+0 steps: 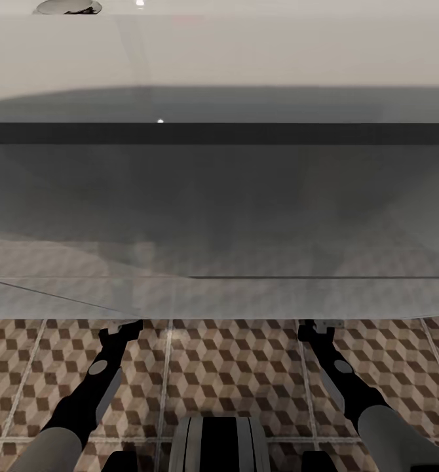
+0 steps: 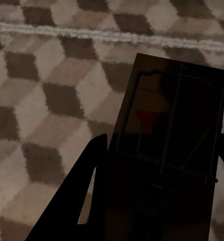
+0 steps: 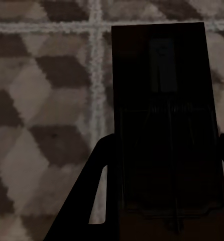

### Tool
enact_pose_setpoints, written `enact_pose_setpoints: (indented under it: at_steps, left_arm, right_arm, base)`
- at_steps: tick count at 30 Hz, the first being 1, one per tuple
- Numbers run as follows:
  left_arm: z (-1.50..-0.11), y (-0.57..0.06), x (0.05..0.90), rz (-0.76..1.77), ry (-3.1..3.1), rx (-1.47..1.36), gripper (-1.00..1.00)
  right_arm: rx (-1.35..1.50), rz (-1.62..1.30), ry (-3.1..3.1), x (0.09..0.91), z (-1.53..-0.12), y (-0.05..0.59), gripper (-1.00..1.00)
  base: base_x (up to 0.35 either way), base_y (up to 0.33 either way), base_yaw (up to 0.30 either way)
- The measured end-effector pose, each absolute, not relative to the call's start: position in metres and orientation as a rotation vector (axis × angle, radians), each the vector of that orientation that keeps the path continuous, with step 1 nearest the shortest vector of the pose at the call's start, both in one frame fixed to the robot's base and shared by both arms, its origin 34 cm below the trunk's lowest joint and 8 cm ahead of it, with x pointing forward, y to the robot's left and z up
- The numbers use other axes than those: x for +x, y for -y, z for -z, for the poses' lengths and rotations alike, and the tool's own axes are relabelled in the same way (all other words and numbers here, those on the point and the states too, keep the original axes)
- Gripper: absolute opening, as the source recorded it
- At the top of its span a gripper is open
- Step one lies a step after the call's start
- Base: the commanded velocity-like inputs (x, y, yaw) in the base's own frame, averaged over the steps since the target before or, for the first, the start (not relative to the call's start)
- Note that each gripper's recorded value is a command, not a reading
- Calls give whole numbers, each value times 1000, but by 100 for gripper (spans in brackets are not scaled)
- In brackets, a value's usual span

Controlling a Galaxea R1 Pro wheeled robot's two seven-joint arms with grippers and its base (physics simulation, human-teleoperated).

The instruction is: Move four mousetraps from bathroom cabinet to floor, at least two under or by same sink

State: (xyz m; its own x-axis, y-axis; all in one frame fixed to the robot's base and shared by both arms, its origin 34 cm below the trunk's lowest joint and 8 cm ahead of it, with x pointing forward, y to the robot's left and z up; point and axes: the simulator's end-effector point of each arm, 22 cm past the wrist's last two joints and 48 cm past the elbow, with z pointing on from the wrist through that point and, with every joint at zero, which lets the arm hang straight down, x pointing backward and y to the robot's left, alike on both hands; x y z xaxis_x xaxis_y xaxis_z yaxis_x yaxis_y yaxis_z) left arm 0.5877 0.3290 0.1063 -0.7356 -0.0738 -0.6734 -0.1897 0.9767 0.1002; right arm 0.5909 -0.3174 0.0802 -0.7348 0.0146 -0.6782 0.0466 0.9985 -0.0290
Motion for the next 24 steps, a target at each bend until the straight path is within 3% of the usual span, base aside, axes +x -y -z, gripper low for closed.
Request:
enact_pose_setpoints:
  at_steps: [24]
  left_arm:
    - [-95,-328,589,-212,-2426,-188,-100]
  right_arm:
    - [40,65,-2424,598,-74,320,-100]
  base:
    - [0,0,0]
